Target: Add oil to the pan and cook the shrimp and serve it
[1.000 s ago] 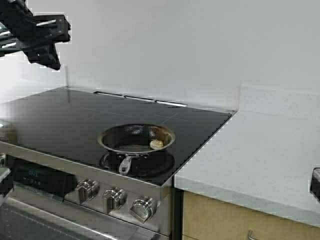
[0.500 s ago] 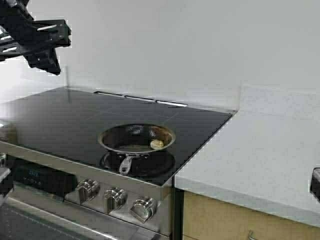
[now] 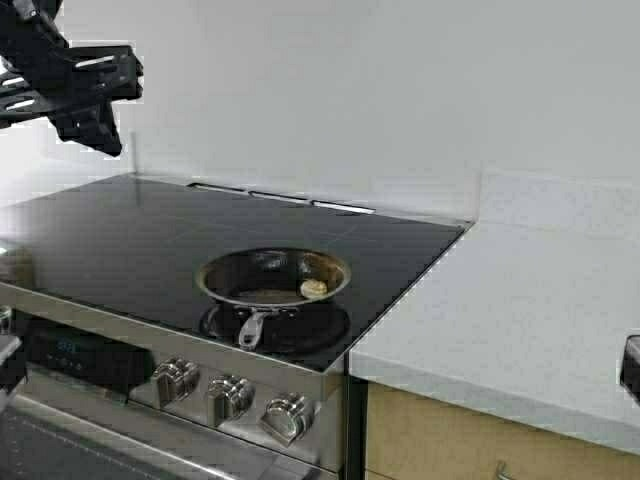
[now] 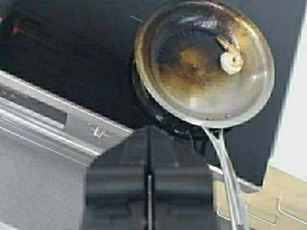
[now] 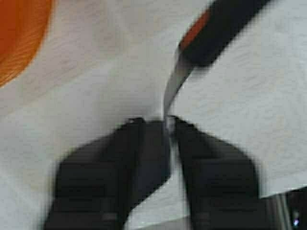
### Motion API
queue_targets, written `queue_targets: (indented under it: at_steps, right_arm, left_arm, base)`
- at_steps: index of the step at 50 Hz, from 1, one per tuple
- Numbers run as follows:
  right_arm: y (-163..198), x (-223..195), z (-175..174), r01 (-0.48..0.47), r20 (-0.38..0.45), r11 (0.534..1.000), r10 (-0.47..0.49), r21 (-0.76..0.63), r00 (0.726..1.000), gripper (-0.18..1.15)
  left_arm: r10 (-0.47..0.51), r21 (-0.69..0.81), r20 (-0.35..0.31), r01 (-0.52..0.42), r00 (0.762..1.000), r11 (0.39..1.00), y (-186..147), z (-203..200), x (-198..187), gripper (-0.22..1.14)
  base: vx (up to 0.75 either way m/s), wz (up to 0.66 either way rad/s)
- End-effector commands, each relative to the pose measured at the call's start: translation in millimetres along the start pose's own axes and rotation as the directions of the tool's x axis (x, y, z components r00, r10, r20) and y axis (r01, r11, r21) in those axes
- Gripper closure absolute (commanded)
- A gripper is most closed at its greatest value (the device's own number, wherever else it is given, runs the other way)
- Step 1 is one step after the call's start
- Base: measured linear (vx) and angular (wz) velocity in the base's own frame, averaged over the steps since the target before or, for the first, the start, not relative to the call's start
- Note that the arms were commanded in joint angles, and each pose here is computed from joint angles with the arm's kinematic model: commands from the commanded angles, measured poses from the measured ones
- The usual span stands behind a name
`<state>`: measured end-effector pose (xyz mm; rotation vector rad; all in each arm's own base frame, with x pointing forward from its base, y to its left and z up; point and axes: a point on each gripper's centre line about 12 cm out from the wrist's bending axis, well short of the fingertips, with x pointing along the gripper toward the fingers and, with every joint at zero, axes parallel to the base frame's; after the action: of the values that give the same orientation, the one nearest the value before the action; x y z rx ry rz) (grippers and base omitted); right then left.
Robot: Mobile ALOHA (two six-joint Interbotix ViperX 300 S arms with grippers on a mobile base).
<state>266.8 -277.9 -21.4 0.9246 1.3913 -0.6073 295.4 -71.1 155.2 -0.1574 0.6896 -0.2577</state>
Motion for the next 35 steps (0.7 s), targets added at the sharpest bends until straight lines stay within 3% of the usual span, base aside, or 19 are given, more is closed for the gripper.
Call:
queue_targets:
  at_steps: [1,21,27,35]
  right_arm:
    - [6,-2,7,-0.02,-0.009,1.0,0.02,0.001,1.0,0.07]
    - [15,-32,23,-0.039,0.081,0.999,0.04,-0.01,0.996,0.07]
    - [22,-60,35,-0.052,0.192,0.999,0.054,-0.015,0.98,0.07]
    - [41,-111,43,-0.072,0.368,0.996,0.084,-0.046,0.926,0.08]
  left_arm:
    - [-0.008,0.007,0.028,0.008,1.0,1.0,-2,10,-2,0.88]
    - [-0.008,0.007,0.028,0.008,1.0,1.0,-2,10,-1,0.88]
    - [-0.008,0.007,0.028,0.008,1.0,1.0,-2,10,-1,0.88]
    - [-0.007,0.006,0.027,0.007,1.0,1.0,-2,9,-1,0.88]
  base:
    - [0.0,0.0]
    - [0.0,0.0]
    - [0.0,0.0]
    - [0.0,0.0]
